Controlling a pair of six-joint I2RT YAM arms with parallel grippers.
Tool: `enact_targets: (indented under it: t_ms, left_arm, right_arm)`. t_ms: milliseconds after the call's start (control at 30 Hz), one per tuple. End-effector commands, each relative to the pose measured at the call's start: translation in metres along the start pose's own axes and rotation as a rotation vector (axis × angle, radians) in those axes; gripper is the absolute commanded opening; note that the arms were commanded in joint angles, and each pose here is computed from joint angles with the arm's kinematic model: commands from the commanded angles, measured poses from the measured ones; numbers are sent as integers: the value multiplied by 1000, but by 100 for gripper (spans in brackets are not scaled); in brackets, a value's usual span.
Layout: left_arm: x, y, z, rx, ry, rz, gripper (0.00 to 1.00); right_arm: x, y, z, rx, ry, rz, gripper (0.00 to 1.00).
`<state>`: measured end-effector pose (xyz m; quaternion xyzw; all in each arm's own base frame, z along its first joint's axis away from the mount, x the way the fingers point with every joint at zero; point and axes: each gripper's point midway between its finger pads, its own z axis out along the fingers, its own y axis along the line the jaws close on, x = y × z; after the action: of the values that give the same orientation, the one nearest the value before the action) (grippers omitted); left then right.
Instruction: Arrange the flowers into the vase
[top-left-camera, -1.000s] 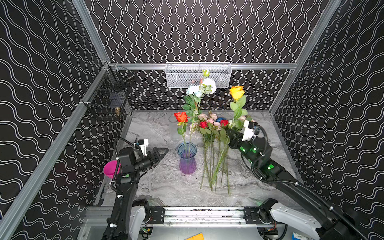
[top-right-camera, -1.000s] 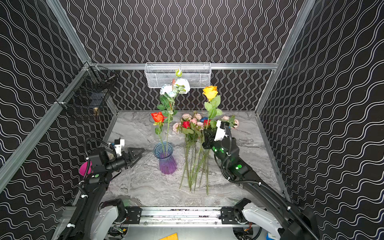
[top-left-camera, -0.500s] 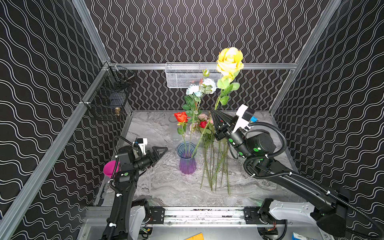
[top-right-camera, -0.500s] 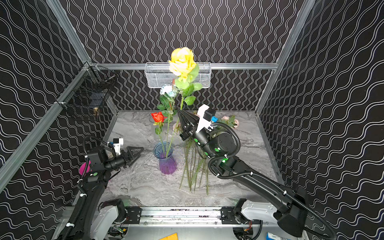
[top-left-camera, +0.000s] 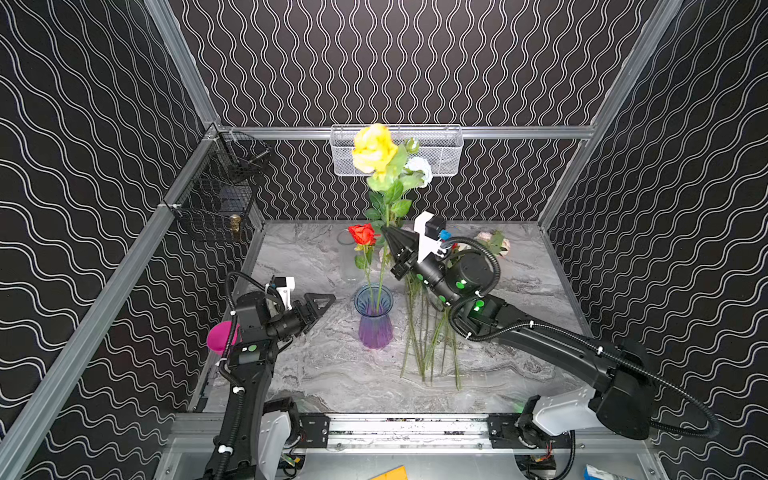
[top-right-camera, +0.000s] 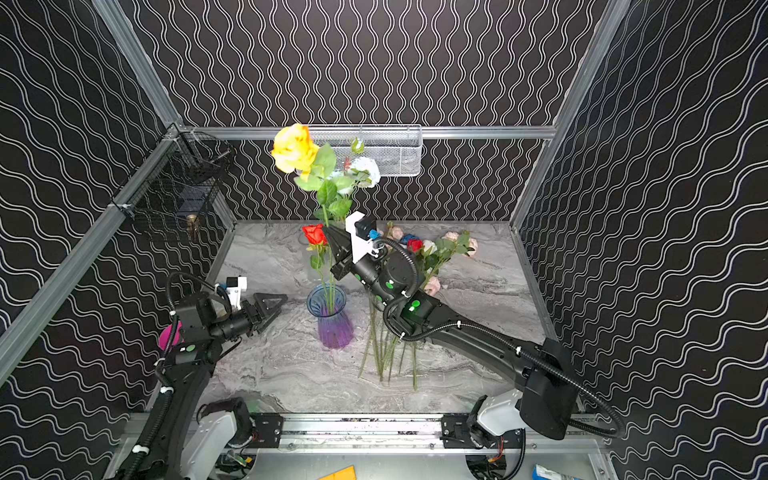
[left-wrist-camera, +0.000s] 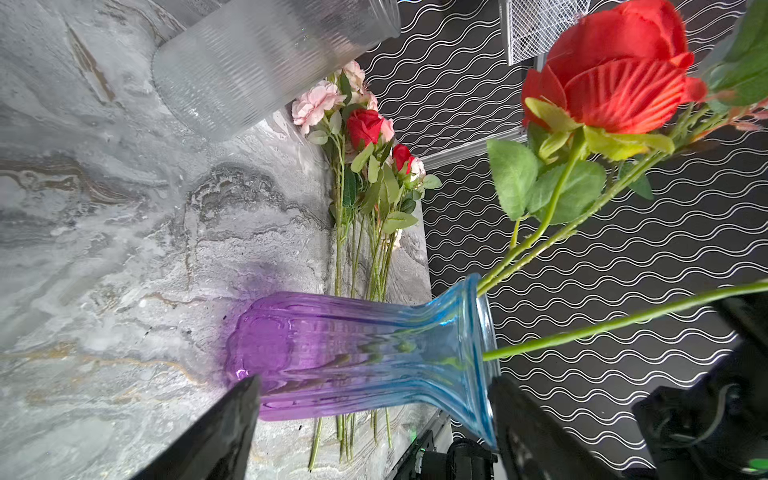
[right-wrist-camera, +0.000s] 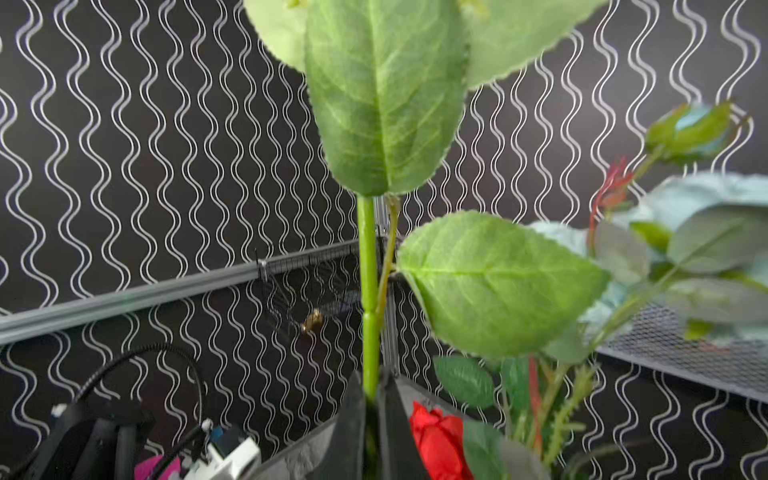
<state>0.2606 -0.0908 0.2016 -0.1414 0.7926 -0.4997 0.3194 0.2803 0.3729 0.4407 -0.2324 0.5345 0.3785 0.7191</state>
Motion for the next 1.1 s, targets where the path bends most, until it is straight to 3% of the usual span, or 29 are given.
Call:
enact_targets:
  t_ms: [0,367,1067]
  left_arm:
    - [-2,-5,-2,11,-6,24,90]
    - [-2,-2,-1,3,-5,19,90]
    - [-3,1,-1,-6,-8,13,90]
  right_arm:
    - [7,5,-3,-1,4,6,4]
    - [25,7,-12,29,66,32,26]
    - [2,14,-31,28,23,41,32]
